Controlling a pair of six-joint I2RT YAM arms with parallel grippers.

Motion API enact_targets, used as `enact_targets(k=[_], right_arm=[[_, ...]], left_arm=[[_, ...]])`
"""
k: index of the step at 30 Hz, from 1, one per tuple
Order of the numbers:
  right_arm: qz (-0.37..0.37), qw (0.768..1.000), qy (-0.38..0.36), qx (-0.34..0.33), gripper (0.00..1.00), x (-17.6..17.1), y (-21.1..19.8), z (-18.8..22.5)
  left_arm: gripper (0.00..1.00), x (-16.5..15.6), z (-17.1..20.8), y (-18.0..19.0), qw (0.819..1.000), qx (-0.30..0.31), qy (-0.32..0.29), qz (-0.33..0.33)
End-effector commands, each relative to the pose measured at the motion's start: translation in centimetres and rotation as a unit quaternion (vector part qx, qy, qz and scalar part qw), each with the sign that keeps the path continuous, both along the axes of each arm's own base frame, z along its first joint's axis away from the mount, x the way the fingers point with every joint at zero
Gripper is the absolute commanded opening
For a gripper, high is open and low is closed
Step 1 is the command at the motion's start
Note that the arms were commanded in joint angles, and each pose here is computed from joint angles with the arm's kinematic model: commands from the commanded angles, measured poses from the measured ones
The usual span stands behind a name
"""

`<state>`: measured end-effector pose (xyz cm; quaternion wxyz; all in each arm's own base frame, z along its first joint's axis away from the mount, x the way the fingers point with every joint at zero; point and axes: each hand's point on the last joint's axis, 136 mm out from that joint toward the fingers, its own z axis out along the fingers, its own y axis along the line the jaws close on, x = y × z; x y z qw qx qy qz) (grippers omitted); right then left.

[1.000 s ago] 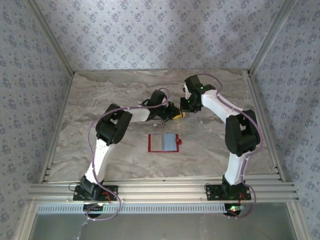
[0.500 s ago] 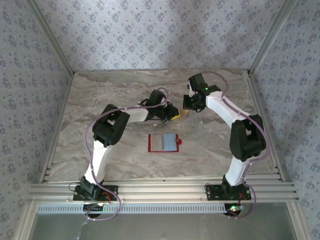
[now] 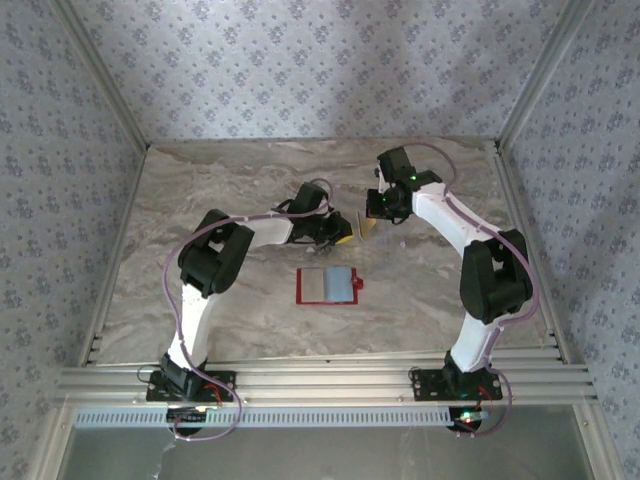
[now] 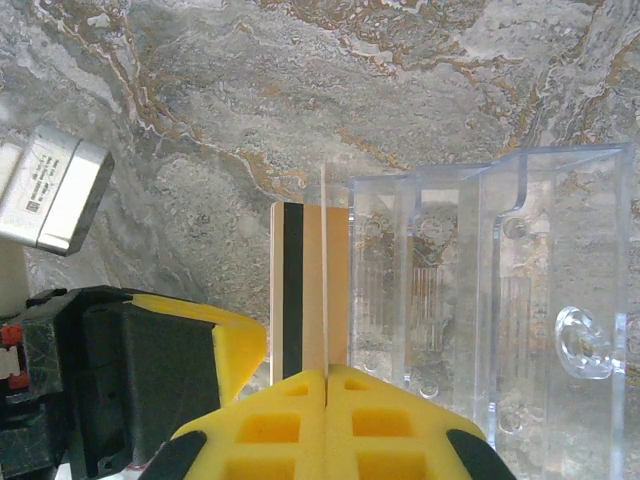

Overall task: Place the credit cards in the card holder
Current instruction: Pick up the credit card from the storage box, then insert the credit card into the card slot.

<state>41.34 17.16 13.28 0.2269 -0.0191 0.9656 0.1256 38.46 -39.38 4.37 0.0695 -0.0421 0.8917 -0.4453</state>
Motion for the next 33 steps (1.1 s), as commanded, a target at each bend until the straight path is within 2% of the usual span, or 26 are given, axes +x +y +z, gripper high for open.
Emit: enact_targets(k=[1,11,17,19,25,30,33], right_arm=[[-0.008,1.000,-0.018,0.003,0.00,-0.1,-0.4,1.5],[-0.004,0.999,-0.047,-0.008,0.00,-1.7,-0.3,3.1],[0.018,0.997,-0.072,-0.001,0.00,-4.4,0.9,5.0],[0.041,0.995,-0.091,0.017,0.00,-5.5,2.4,5.8],[0.130,0.983,-0.069,0.112,0.00,-10.5,7.0,3.5],[0.179,0.964,-0.040,0.195,0.00,-13.9,10.1,2.6],[0.183,0.955,-0.019,0.232,0.00,-15.3,10.6,1.5]], left_arm=[[0.13,0.3,2.4,0.9,1.000,0.001,-0.024,0.002],[0.19,-2.3,5.5,3.6,0.997,0.041,-0.068,-0.012],[0.30,-5.5,6.1,8.3,0.988,0.123,-0.096,-0.005],[0.34,-6.9,5.5,10.0,0.983,0.155,-0.096,-0.009],[0.41,-10.6,2.3,13.5,0.972,0.218,-0.080,-0.032],[0.45,-12.4,0.7,15.2,0.963,0.252,-0.076,-0.052],[0.46,-12.6,0.0,15.8,0.959,0.265,-0.080,-0.055]])
